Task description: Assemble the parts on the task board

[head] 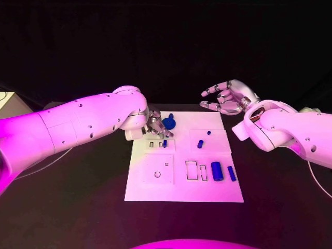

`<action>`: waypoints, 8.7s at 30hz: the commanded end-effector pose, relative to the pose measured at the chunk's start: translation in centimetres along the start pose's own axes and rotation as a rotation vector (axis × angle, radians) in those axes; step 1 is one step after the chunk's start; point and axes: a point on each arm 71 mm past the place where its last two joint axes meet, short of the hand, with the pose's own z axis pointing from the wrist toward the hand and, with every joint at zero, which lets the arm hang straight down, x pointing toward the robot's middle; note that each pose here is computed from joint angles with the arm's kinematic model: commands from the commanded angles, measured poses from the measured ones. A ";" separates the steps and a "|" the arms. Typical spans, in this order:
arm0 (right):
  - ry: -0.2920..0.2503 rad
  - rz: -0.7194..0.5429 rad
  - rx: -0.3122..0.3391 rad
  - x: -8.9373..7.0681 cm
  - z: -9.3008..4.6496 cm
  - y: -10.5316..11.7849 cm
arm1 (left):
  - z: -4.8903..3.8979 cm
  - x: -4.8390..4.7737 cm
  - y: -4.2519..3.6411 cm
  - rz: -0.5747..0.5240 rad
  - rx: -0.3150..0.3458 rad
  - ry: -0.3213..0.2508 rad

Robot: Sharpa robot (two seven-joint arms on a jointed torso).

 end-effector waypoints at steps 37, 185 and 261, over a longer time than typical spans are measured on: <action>-0.010 -0.010 0.001 0.0 0.4 0.1 | 1.28 0.87 -0.07 0.057 -0.040 0.085; 0.054 -0.056 0.046 0.3 0.4 -1.0 | 0.93 4.66 2.11 0.100 -0.002 -0.118; 0.057 -0.056 0.048 0.3 0.4 -1.0 | 1.43 5.12 1.99 0.165 -0.050 -0.014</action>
